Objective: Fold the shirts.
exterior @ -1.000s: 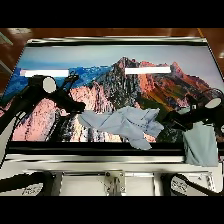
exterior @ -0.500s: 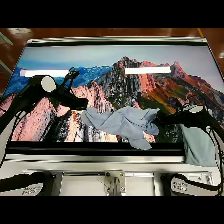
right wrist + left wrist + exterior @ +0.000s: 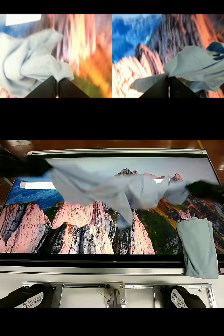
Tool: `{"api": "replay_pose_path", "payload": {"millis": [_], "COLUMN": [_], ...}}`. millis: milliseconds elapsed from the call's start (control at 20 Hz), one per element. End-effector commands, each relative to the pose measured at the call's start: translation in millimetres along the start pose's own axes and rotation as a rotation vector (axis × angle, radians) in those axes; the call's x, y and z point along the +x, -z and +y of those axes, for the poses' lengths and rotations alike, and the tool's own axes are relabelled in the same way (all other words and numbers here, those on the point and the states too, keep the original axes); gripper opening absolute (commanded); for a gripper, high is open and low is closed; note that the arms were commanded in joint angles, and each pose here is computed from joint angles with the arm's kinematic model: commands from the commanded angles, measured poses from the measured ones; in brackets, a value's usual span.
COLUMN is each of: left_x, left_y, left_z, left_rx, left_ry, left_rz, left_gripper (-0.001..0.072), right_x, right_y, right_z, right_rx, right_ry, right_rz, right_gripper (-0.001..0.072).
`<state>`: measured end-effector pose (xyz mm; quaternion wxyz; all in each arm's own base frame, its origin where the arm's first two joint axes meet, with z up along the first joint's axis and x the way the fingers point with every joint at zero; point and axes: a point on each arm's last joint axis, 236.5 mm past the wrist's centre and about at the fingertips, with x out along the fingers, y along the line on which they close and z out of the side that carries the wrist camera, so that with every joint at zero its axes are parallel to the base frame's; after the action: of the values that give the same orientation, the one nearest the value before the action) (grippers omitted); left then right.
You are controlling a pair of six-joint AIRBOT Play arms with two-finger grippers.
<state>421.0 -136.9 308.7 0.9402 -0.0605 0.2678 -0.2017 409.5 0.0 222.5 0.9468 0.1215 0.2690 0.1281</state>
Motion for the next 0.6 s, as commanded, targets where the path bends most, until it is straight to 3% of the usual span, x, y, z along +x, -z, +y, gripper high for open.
{"api": "replay_pose_path", "payload": {"millis": [0, 200, 400, 550], "left_x": [-146, -209, -190, -170], "left_y": [-109, -103, -45, -26], "left_z": [-39, -31, 19, 33], "left_rx": [0.126, 0.2, 0.194, 0.185], "left_ry": [-0.004, -0.135, -0.312, -0.337], "left_rz": [-0.434, -0.473, -0.195, -0.11], "left_gripper": [0.0037, 0.0038, 0.0037, 0.0037], "right_x": [-120, -179, -170, -162], "right_y": [-110, -118, -65, -42], "right_z": [70, 109, 90, 87], "right_rx": [-0.257, -0.35, -0.359, -0.322], "right_ry": [0.046, 0.054, 0.125, 0.106], "right_rz": [-0.388, -0.482, -0.248, -0.143], "right_gripper": [0.0062, 0.0062, 0.0061, 0.0062]}}
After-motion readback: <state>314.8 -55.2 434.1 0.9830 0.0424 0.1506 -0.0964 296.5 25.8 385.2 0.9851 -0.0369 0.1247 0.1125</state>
